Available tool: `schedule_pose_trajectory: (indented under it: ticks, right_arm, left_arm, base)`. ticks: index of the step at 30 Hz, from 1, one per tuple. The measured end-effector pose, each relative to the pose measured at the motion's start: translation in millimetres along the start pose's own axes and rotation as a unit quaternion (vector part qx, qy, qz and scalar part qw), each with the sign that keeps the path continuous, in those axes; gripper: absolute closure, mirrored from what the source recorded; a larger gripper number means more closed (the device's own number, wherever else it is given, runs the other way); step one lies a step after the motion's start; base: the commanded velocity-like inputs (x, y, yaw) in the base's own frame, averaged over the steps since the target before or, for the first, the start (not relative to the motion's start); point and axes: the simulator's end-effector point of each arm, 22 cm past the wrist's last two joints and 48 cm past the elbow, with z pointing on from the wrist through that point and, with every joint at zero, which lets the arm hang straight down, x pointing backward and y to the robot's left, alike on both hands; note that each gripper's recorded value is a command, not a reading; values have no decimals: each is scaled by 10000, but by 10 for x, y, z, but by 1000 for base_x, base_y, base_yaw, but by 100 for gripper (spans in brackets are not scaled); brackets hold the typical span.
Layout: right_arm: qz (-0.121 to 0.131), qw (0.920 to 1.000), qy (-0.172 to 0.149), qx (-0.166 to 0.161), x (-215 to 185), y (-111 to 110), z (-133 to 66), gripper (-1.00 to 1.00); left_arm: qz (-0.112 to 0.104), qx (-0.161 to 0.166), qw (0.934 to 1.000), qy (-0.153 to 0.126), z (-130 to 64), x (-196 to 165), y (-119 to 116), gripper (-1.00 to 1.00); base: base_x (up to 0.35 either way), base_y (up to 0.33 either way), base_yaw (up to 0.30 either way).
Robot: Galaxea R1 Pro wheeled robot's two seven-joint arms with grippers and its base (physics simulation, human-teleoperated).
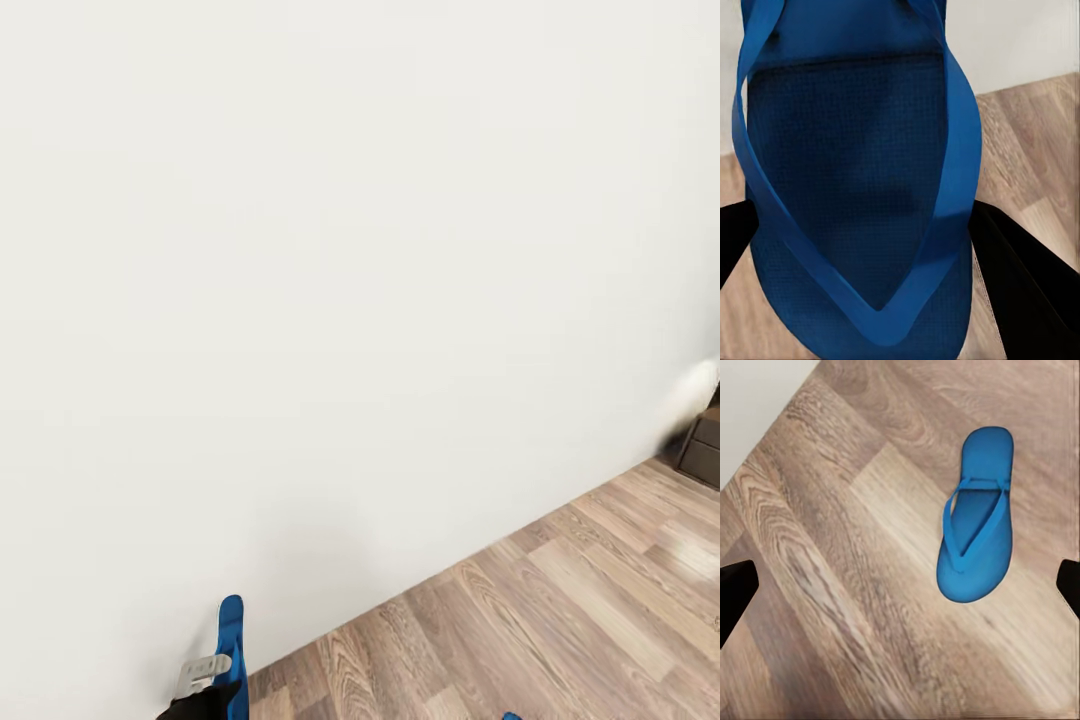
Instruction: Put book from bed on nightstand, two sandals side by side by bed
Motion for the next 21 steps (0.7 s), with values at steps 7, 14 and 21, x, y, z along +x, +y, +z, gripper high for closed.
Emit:
schedule_pose_trajectory:
  ticks: [7, 14, 21]
  right_arm:
    - [-2, 10000, -4, -1, -4, 1, 0, -100]
    - [-4, 10000, -6, -2, -6, 2, 0, -100]
    - [-4, 10000, -6, -2, -7, 2, 0, -100]
  left_arm:
    - [0, -1, 10000, 0, -1, 0, 2, 100]
    - [0, 0, 10000, 0, 0, 0, 0, 100]
    - [1, -2, 10000, 0, -1, -1, 3, 100]
  base:
    - [0, 0, -286]
    - [0, 0, -286]
    - [0, 0, -286]
